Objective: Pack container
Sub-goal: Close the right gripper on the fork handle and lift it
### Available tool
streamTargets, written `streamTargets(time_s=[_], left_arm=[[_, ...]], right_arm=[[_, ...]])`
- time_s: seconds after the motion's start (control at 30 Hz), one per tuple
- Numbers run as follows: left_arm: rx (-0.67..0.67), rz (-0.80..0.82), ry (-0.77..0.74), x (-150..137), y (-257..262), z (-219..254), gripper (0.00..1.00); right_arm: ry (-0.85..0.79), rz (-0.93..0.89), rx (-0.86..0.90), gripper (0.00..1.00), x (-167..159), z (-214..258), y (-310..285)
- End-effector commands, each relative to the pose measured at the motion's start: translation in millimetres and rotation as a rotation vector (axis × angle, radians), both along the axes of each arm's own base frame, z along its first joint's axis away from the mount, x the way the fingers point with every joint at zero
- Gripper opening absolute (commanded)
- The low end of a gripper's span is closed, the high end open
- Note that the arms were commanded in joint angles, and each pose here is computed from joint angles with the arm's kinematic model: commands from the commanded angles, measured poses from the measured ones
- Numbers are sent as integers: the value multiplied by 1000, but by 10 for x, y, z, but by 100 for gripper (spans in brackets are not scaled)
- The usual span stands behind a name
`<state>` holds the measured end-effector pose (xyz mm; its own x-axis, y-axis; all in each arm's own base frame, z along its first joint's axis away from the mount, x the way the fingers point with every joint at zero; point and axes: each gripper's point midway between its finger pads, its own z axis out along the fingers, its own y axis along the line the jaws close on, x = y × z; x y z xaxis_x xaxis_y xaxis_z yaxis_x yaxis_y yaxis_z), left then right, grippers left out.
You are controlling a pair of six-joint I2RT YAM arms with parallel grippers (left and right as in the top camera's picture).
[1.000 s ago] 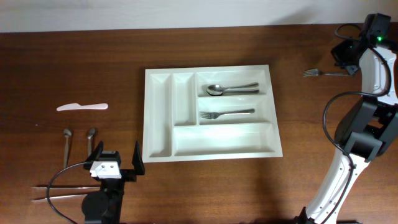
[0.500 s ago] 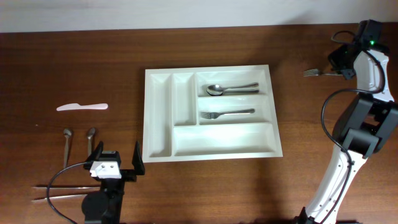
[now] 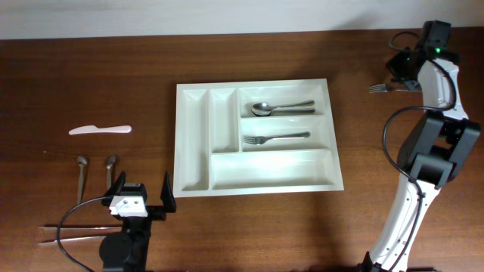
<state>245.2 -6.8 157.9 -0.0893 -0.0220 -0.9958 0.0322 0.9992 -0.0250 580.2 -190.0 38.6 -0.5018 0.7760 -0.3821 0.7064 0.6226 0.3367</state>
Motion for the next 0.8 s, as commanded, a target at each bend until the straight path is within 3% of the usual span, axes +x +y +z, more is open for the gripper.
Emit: streamTargets(time_s=[0.0, 0.47, 0.77], left_arm=[[-9, 9, -3, 1, 18, -11, 99], [-9, 9, -3, 1, 18, -11, 99], [-9, 9, -3, 1, 18, -11, 99]], right_arm=[[61, 18, 16, 4, -52, -295, 102], [221, -47, -49, 4, -398, -490, -58], [400, -217, -45, 5, -887, -577, -162]])
